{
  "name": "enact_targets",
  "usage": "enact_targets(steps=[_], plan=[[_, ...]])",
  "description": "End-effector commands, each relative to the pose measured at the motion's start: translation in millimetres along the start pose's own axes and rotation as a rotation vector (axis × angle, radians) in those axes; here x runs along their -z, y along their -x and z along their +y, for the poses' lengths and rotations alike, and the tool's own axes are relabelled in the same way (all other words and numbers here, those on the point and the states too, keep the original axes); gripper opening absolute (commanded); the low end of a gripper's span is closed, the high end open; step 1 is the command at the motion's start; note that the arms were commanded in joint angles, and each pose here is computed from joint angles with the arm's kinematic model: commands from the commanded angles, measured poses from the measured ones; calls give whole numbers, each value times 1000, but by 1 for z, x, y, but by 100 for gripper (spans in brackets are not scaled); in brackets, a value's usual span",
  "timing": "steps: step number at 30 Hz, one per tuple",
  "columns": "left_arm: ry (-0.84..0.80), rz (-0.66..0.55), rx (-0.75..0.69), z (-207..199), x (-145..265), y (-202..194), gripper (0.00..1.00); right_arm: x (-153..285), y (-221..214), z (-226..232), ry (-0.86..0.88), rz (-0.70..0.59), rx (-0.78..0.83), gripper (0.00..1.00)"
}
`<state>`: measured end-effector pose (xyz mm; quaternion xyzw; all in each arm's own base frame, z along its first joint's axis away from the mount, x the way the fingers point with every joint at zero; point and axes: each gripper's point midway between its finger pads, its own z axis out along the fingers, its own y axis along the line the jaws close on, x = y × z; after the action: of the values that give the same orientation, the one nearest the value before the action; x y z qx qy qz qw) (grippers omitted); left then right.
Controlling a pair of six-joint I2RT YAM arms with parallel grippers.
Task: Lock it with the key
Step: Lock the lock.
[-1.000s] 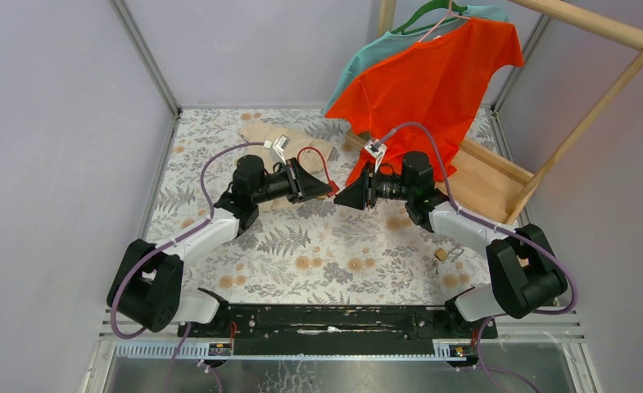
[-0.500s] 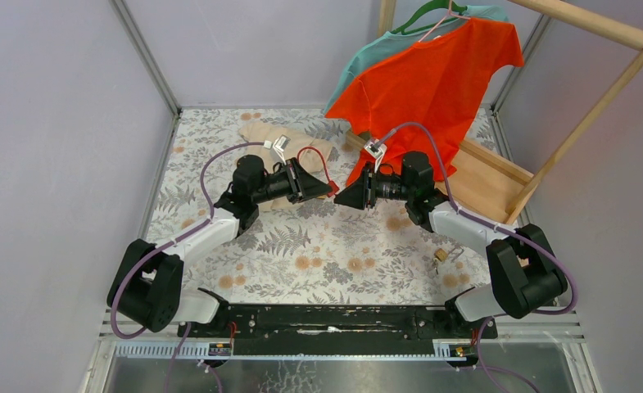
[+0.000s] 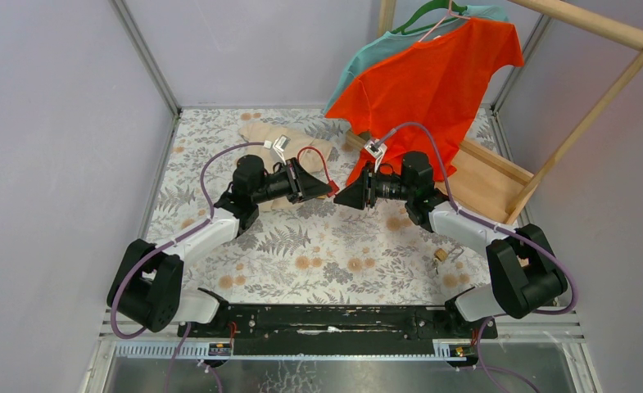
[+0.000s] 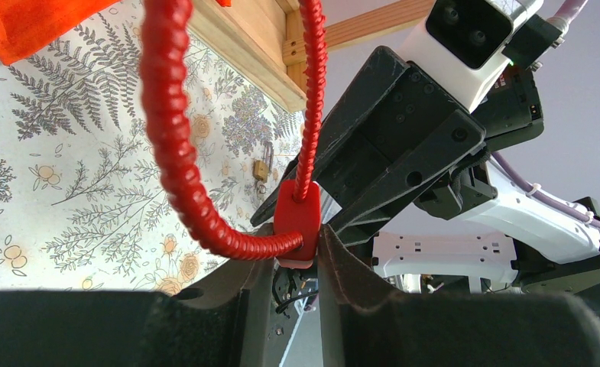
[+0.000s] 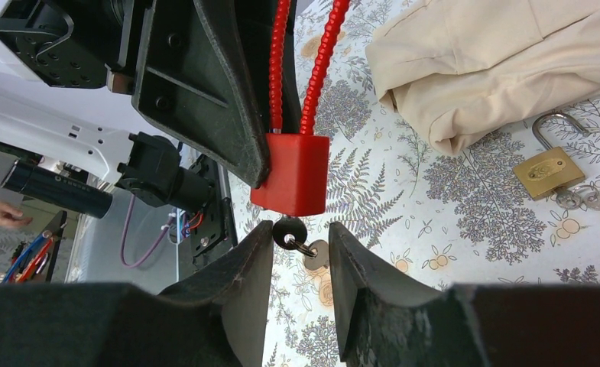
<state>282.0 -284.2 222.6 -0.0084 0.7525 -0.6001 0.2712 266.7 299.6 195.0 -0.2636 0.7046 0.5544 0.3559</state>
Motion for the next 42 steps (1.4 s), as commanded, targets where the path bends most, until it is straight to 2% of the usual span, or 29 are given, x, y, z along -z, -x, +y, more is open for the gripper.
enact_targets(steps=[1,5,10,27,42], plan=[[-60,-16,-59,-14,-1,3,0,-2,27,16,29,-58,67,39],[-59,-19,-62,-13,-1,3,0,-2,28,17,31,-62,51,38],[-60,-23,-60,-13,-1,4,0,-1,32,20,32,-77,28,32],[-56,-45,-25,-9,-1,4,0,-2,26,4,-62,-66,100,8],[-36,-42,-15,-5,-1,4,0,-2,22,-14,-169,-33,169,0]])
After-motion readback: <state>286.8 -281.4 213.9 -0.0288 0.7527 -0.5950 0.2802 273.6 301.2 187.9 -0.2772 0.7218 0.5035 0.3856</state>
